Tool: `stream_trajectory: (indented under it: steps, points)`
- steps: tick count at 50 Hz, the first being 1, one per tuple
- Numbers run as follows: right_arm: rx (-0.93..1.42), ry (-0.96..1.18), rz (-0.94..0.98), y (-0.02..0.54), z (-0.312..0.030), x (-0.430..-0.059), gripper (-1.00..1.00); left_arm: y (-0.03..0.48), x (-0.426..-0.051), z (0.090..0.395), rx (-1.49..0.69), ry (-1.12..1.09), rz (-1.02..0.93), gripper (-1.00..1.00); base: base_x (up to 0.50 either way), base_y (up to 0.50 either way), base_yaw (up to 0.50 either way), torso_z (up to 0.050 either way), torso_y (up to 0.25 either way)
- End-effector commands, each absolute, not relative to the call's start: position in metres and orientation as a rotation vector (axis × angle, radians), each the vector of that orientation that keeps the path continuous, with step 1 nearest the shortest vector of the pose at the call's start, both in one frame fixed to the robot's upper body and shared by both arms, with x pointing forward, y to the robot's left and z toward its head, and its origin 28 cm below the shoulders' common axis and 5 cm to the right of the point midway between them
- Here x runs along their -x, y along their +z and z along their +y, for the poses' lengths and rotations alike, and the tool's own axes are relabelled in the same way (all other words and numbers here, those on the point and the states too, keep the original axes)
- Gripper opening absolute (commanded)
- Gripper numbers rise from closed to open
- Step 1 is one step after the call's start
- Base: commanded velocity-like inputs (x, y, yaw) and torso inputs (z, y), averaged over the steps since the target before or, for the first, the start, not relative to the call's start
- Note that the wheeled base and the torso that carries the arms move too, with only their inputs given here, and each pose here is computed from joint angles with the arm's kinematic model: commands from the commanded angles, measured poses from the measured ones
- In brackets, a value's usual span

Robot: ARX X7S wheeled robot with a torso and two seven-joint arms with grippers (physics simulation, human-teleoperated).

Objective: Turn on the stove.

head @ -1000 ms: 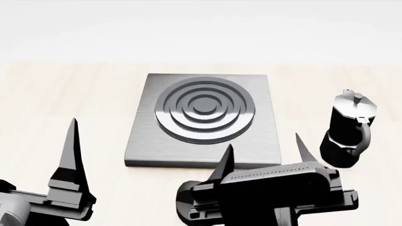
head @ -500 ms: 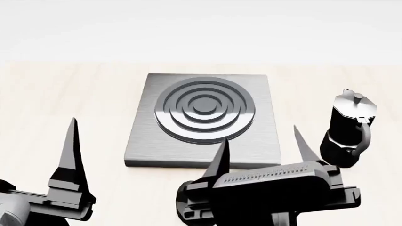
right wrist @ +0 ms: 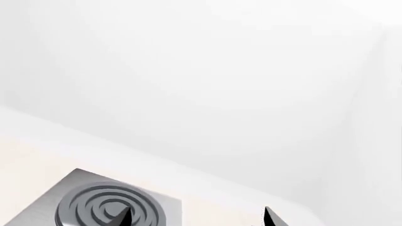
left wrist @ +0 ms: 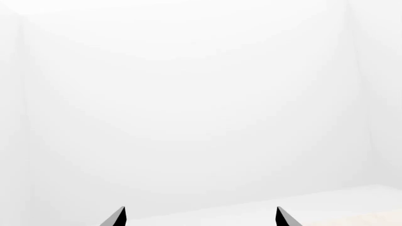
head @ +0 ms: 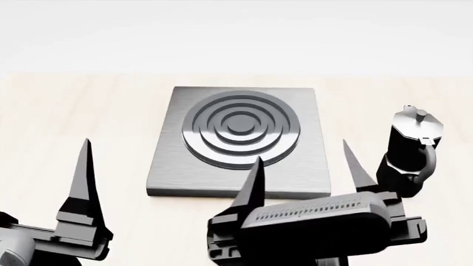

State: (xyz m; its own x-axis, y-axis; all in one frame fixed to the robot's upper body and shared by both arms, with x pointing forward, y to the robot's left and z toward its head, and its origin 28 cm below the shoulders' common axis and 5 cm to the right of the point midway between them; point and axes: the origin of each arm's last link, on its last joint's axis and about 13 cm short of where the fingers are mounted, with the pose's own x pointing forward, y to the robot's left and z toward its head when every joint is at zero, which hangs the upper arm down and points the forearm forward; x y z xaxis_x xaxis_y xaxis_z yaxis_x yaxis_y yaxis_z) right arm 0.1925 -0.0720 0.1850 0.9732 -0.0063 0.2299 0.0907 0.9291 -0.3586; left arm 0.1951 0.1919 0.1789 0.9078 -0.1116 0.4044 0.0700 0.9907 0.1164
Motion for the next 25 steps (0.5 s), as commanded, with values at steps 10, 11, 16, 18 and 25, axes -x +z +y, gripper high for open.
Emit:
stream_trajectory:
  steps: [10,11,16,18,25]
  points:
    - [0.384,-0.044,-0.262,0.1923,-0.0705,-0.1855,1.0,0.1783,-0.1954,0.1913,-0.101,-0.095,-0.422,1.0,0.0,0.0,0.0,0.0,0.0]
    - [0.387,-0.045,-0.264,0.1928,-0.0703,-0.1851,1.0,0.1784,-0.1956,0.1913,-0.101,-0.095,-0.422,1.0,0.0,0.0,0.0,0.0,0.0]
    - [0.387,-0.049,-0.267,0.1929,-0.0709,-0.1853,1.0,0.1793,-0.1951,0.1913,-0.099,-0.096,-0.421,1.0,0.0,0.0,0.0,0.0,0.0]
    - [0.385,-0.048,-0.269,0.1935,-0.0705,-0.1847,1.0,0.1792,-0.1951,0.1913,-0.1,-0.096,-0.422,1.0,0.0,0.0,0.0,0.0,0.0]
    - [0.396,-0.046,-0.285,0.1952,-0.0699,-0.1829,1.0,0.1793,-0.1948,0.1915,-0.099,-0.095,-0.422,1.0,0.0,0.0,0.0,0.0,0.0]
